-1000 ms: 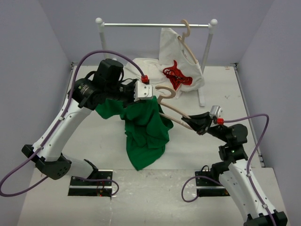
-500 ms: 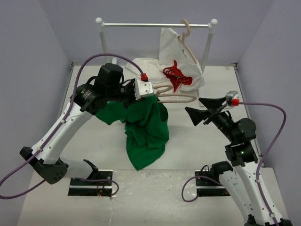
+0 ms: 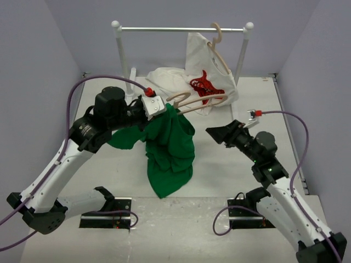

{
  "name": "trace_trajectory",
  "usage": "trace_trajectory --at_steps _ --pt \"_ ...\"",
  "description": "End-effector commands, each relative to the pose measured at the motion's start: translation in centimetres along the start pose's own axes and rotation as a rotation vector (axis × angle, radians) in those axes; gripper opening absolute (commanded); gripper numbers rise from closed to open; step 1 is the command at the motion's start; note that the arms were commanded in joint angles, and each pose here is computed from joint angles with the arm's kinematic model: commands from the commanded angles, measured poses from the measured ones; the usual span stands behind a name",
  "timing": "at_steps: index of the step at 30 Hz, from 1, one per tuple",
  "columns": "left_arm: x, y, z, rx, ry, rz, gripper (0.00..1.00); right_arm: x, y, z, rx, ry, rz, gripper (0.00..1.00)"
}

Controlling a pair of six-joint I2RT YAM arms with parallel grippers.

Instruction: Place the t-shirt on the hanger

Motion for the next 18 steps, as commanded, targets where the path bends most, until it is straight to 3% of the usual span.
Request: trace_trajectory --at_steps 1,5,9,14,17,18 --pt "-2.9 0.9 -0.2 -0.054 -0.163 -0.037 0.00 1.2 2.4 3.1 -0.076 0.051 0.060 0.73" --pt "-2.9 1.0 0.1 -0.052 -0.155 -0.067 0.00 2.0 0.9 5.7 -0.038 0.075 0.088 0.70" --pt "-2.9 1.1 0.3 -0.051 -0.152 -0.079 0.00 3.3 -0.3 7.7 -0.026 0.136 0.101 0.60" --pt "-2.5 1.6 0.8 -0.085 -0.129 -0.111 0.00 5.4 -1.7 8.3 -0.025 0.205 0.117 0.32" --pt "-2.6 1.8 1.0 -0.099 -0.129 -0.144 0.00 5.4 -2.8 8.4 0.017 0.202 0.102 0.00" --pt "-2.7 1.9 1.0 -0.109 -0.128 -0.168 0.00 4.9 -3.3 8.4 0.039 0.181 0.096 0.00"
Point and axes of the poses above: each gripper's point midway between its finger pads, its own z axis out along the fingers, its own y axis along the line the jaws close on, x = y × z, the point moved 5 cm from there along -z, back along the fingers, and after that the axes turned 8 degrees about z, right-handed, at the moved point
